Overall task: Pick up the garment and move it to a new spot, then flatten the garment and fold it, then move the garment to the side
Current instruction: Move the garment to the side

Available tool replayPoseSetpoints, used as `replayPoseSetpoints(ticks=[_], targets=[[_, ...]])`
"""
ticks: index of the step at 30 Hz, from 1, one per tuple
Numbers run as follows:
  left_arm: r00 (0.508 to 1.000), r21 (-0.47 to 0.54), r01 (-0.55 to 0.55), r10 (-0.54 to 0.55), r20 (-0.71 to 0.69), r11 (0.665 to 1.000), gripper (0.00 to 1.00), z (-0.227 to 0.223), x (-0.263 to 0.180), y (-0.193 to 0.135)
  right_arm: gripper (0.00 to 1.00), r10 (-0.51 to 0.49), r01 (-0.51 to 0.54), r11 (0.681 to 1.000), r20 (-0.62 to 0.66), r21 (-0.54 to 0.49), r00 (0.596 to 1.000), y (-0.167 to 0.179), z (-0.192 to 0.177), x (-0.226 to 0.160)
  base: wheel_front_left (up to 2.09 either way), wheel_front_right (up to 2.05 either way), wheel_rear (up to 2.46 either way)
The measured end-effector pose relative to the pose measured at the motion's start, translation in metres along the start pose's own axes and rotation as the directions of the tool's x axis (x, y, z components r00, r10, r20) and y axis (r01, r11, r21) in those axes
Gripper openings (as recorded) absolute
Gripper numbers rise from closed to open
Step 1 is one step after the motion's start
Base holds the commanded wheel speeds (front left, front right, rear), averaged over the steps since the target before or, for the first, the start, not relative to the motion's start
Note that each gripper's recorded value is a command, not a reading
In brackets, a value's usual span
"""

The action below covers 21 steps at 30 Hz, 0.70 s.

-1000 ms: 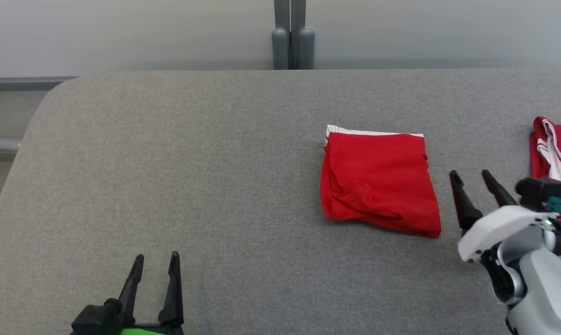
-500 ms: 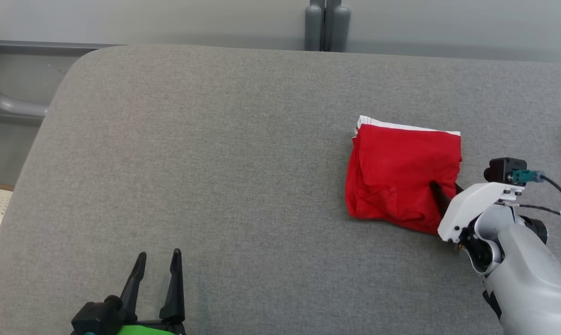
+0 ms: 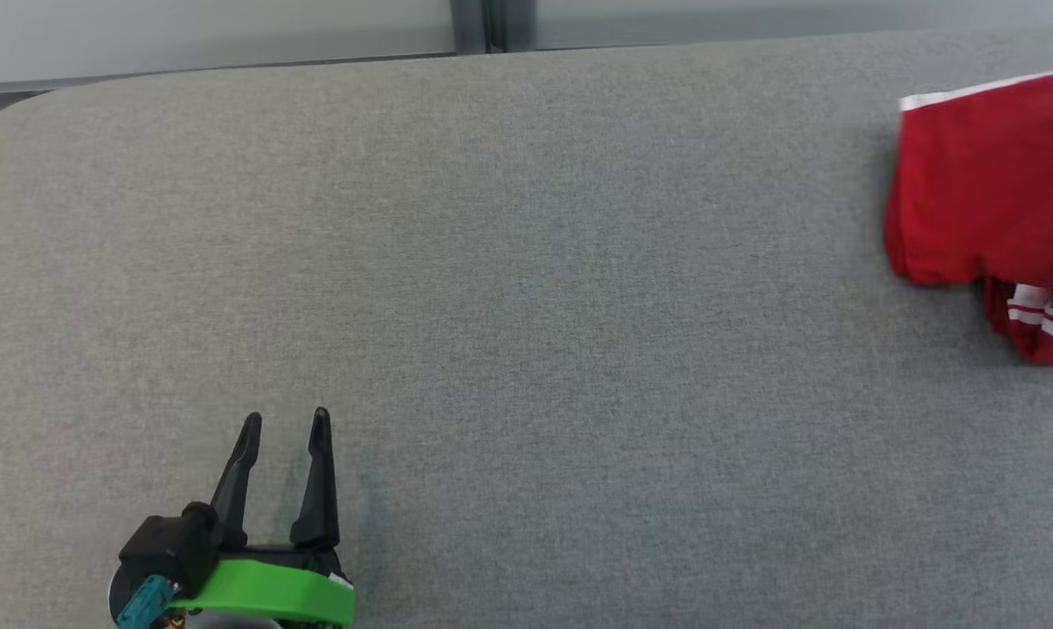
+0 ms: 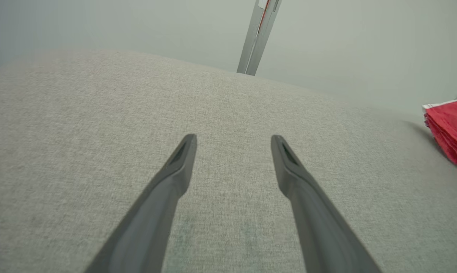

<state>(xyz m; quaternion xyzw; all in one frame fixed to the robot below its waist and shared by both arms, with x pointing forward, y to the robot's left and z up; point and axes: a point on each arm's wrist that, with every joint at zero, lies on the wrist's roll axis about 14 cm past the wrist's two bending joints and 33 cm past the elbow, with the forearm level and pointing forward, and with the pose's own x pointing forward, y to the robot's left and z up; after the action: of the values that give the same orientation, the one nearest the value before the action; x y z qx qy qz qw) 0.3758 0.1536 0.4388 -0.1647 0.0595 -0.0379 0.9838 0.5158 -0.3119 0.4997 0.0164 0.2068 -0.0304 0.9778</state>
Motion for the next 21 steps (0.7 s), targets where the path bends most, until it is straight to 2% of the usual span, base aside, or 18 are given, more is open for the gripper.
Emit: replayPoseSetpoints(ticks=[4, 5, 6, 7, 12, 15, 18, 21], targets=[[0.999, 0.007, 0.030, -0.029, -0.038, 1.000, 1.00, -0.014, 0.014, -0.007, 0.00, -0.145, 0.143, 0.989, -0.090, -0.024, 0.985, -0.056, -0.020, -0.005, 0.00, 0.00, 0.00], [0.998, 0.006, 0.030, -0.029, -0.047, 1.000, 1.00, -0.017, 0.016, -0.007, 0.11, -0.178, 0.175, 0.984, -0.100, -0.035, 0.979, -0.067, -0.023, -0.006, 0.00, 0.00, 0.00], [0.998, 0.004, 0.030, -0.030, -0.062, 1.000, 1.00, -0.022, 0.017, -0.007, 0.37, -0.222, 0.216, 0.974, -0.111, -0.064, 0.969, -0.081, -0.028, -0.009, 0.00, 0.00, 0.00], [0.997, 0.002, 0.029, -0.029, -0.075, 1.000, 1.00, -0.027, 0.017, -0.006, 1.00, -0.257, 0.247, 0.965, -0.115, -0.091, 0.960, -0.092, -0.032, -0.010, 0.00, 0.00, 0.00], [0.994, -0.005, 0.021, -0.022, -0.111, 1.000, 1.00, -0.039, 0.019, -0.004, 1.00, -0.339, 0.312, 0.930, -0.123, -0.196, 0.933, -0.109, -0.051, -0.015, 0.00, 0.00, 0.00], [0.994, -0.009, 0.008, -0.009, -0.106, 1.000, 1.00, -0.037, 0.016, 0.000, 1.00, -0.349, 0.336, 0.912, -0.012, -0.236, 0.937, -0.110, -0.034, -0.020, 0.00, 0.00, 0.00], [0.996, -0.017, -0.015, 0.013, -0.088, 1.000, 1.00, -0.030, 0.011, 0.006, 1.00, -0.297, 0.325, 0.916, 0.147, -0.235, 0.944, -0.090, -0.011, -0.024, 0.00, 0.00, 0.00], [0.997, -0.014, -0.045, 0.044, -0.062, 0.999, 1.00, -0.020, 0.001, 0.015, 1.00, -0.168, 0.246, 0.939, 0.303, -0.239, 0.938, -0.044, 0.000, -0.034, 0.00, 0.00, 0.00]])
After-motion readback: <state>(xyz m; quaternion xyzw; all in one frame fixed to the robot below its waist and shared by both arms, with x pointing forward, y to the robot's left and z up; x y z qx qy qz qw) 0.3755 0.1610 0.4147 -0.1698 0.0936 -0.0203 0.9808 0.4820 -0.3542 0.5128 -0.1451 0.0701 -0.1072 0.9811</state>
